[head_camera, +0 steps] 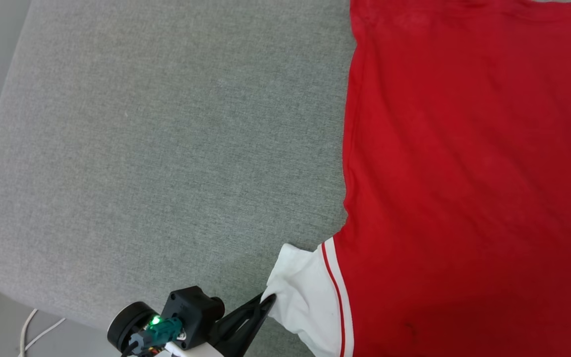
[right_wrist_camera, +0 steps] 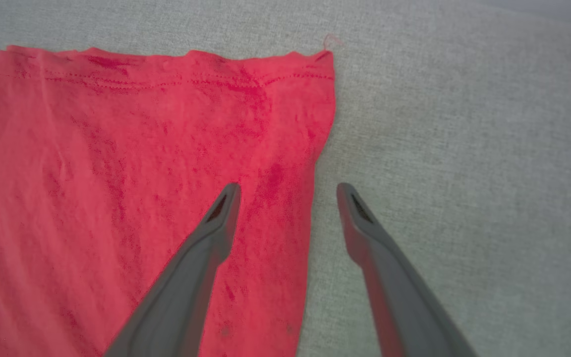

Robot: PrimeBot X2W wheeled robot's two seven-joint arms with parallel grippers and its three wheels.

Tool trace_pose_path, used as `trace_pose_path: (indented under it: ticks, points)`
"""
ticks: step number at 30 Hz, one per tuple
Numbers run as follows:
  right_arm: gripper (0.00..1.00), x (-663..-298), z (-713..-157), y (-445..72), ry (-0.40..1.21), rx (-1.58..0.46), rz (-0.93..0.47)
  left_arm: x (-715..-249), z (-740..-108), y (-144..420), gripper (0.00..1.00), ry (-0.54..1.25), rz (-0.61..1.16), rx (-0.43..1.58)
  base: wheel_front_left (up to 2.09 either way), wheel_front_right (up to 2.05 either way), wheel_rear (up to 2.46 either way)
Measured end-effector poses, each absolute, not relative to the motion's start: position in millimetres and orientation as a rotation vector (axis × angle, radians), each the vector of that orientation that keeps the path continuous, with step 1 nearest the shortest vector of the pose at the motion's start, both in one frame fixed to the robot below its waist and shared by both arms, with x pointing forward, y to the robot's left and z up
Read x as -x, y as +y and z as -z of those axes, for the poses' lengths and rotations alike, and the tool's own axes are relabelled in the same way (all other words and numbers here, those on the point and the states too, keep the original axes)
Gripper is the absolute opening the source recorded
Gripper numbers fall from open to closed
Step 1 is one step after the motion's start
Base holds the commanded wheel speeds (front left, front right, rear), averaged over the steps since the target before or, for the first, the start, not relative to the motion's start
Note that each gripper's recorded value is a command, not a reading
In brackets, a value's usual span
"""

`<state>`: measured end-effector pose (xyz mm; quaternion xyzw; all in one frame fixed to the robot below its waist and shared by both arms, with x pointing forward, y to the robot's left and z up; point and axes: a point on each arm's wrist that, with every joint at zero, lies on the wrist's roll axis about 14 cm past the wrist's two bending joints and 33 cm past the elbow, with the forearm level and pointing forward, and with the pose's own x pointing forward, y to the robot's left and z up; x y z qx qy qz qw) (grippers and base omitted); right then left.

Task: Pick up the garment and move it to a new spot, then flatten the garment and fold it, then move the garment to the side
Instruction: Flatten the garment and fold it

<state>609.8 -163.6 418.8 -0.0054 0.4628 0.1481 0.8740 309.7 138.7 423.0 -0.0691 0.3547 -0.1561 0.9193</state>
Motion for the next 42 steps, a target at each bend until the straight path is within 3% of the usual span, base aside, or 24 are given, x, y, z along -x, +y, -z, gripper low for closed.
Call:
trace_pose_path:
  ticks: [10,26,27,28,42]
  points:
    - [1.0,-624,-379,-155,1.046,0.042,-0.294,-314,-415,135,0.0,0.731,0.294,0.185,0.0,0.0,0.0]
    - [1.0,-652,-362,-132,1.041,0.084,-0.318,-312,-403,138,0.0,0.755,0.257,0.209,0.0,0.0,0.0]
    - [0.31,-652,-361,-132,1.046,0.091,-0.32,-312,-402,138,0.0,0.753,0.254,0.212,0.0,0.0,0.0]
    - [0.0,-652,-361,-132,1.047,0.095,-0.321,-311,-402,137,0.0,0.754,0.256,0.215,0.0,0.0,0.0]
    - [0.0,-623,-368,-159,1.049,0.048,-0.263,-316,-415,142,0.0,0.691,0.266,0.185,0.0,0.0,0.0]
